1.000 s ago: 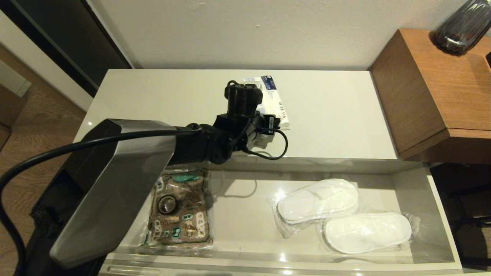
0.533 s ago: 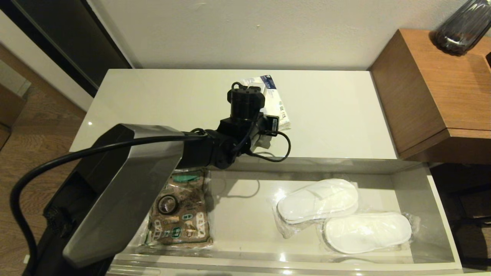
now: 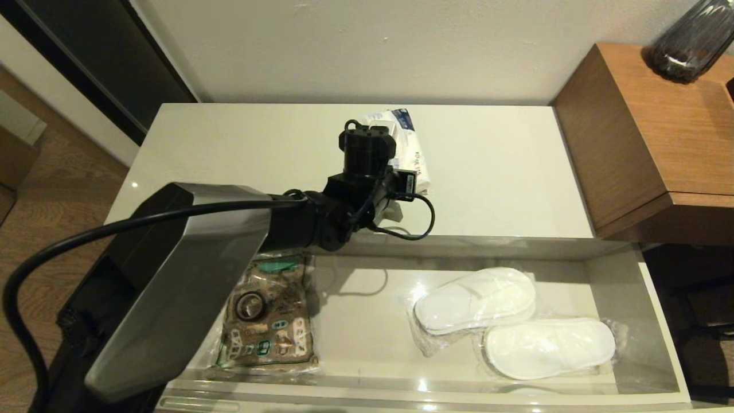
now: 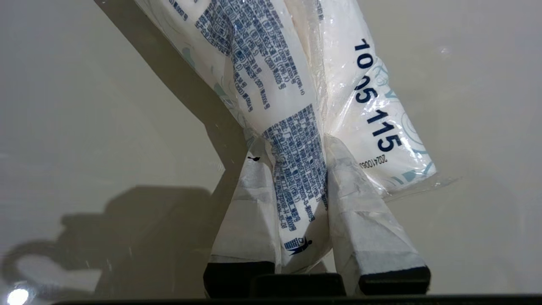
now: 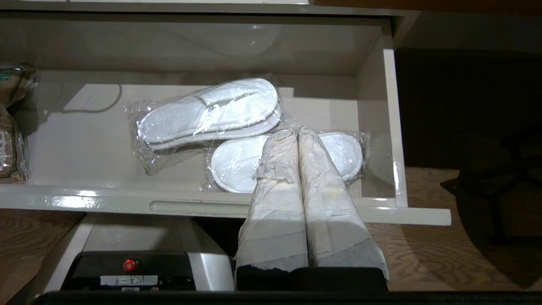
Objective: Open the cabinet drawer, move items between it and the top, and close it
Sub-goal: Pick up the tissue on the table
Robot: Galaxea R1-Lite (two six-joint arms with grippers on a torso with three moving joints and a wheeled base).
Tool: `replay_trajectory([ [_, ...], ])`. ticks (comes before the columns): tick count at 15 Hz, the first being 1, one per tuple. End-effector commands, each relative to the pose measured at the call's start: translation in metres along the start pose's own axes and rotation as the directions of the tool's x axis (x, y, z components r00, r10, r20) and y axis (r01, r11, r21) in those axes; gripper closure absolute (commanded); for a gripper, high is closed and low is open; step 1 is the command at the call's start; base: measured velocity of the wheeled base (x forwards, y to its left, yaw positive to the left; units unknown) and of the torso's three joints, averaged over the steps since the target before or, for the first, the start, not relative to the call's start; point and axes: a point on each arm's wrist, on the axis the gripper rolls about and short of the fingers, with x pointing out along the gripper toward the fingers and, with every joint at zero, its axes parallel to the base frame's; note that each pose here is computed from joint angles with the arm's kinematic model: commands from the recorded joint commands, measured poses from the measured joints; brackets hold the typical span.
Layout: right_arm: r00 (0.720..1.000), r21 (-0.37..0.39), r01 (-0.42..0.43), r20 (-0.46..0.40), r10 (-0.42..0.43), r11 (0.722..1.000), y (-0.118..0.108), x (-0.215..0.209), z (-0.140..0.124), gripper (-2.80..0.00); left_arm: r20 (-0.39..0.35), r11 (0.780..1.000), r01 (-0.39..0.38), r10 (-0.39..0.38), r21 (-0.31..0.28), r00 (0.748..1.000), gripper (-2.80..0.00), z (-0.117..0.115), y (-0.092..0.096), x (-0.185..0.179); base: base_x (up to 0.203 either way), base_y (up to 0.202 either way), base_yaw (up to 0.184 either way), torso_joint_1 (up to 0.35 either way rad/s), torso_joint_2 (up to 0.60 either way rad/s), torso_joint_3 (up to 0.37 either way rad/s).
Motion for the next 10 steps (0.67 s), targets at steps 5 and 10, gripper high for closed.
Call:
replay_trajectory([
  [5,1.000,-0.001,-0.001,-0.001,0.001,1.000,0.000,0.000,0.000,0.00,-0.068,1.000,-0.012,0.012,0.004,0.998,0.00,-0.007,0.005,-0.020,0.000,0.000,0.000,0.000,0.00,0.000],
  [10,1.000,-0.001,-0.001,-0.001,0.001,1.000,0.000,0.000,0.000,0.00,-0.159,1.000,-0.002,-0.001,-0.019,0.987,0.00,0.000,0.018,-0.086,0.000,0.000,0.000,0.000,0.00,0.000],
])
